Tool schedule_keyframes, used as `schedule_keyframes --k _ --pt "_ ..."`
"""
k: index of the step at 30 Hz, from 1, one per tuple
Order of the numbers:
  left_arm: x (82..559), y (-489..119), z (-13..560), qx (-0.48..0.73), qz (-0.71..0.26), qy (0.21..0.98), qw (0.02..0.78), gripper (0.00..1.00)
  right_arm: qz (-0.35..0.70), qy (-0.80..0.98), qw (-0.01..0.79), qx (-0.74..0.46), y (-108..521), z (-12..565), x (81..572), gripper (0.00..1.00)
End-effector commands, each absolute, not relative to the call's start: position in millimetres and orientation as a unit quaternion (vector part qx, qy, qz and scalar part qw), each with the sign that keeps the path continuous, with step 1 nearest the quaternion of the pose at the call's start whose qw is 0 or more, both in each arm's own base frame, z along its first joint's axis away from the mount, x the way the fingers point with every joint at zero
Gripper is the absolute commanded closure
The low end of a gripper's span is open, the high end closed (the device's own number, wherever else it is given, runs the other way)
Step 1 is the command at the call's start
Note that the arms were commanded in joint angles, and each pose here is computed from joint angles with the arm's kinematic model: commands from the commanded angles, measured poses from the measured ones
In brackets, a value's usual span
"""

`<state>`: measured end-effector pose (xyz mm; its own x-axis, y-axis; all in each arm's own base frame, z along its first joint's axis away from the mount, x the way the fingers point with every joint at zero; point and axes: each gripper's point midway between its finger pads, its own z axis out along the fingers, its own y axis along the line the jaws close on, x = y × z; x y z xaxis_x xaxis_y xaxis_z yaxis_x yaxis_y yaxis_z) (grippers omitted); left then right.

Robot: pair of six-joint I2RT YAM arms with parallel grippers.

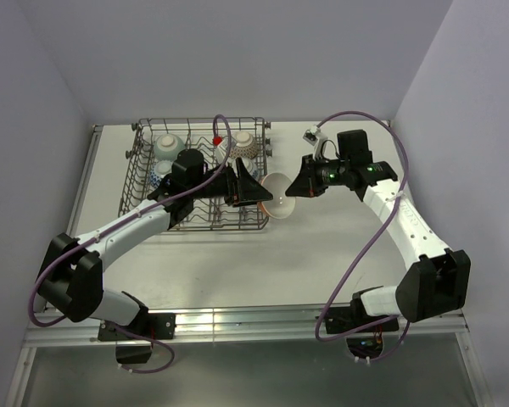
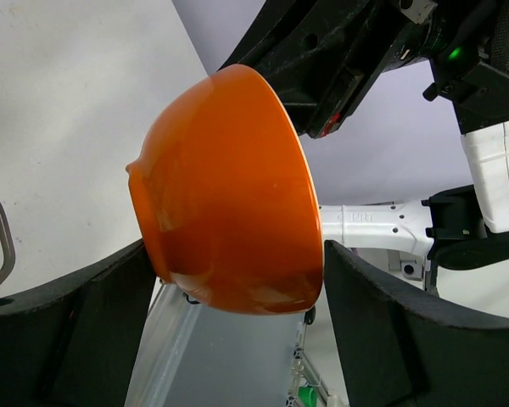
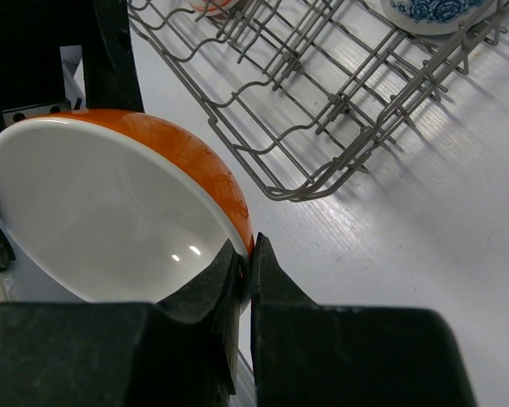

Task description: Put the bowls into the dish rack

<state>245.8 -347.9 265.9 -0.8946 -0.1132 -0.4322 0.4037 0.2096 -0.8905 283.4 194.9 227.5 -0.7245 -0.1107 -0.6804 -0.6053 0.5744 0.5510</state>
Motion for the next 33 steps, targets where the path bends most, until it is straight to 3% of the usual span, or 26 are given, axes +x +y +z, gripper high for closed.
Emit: schedule_keyframes --k 1,4,10,14,18,20,22,29,33 --pt "247.9 -352.5 281.5 0.104 -0.632 0.733 0.227 0.20 0.421 0.813 0.325 -0.238 204.2 248.5 285.6 1.00" --pt "247.5 -353.2 281.9 0.106 -0.632 0.733 0.227 0.30 0.419 0.814 0.322 -0.240 204.2 247.0 286.1 1.00" --pt "245.1 -351.9 280.9 0.110 -0.631 0.733 0.227 0.60 0.420 0.815 0.314 -0.244 206.2 244.0 284.8 1.00" --pt "247.9 -349.9 278.2 0.104 -0.624 0.739 0.232 1.00 0.418 0.817 0.313 -0.244 205.7 244.5 285.7 0.97" --pt "251.3 -346.8 280.1 0.097 -0.623 0.740 0.234 1.00 0.417 0.819 0.311 -0.243 205.5 245.1 286.3 0.83" --pt "255.0 -343.4 276.7 0.090 -0.618 0.744 0.237 1.00 0.415 0.819 0.312 -0.243 205.3 245.7 287.0 0.69" --pt "259.4 -338.3 272.7 0.084 -0.608 0.751 0.244 1.00 0.415 0.820 0.311 -0.241 205.2 245.5 287.3 0.65" --pt "285.0 -311.7 254.5 0.064 -0.557 0.782 0.271 1.00 0.402 0.824 0.320 -0.237 201.7 249.5 290.6 0.34" --pt "304.3 -293.0 238.7 0.080 -0.478 0.824 0.294 1.00 0.398 0.829 0.319 -0.230 196.3 252.0 289.9 0.30"
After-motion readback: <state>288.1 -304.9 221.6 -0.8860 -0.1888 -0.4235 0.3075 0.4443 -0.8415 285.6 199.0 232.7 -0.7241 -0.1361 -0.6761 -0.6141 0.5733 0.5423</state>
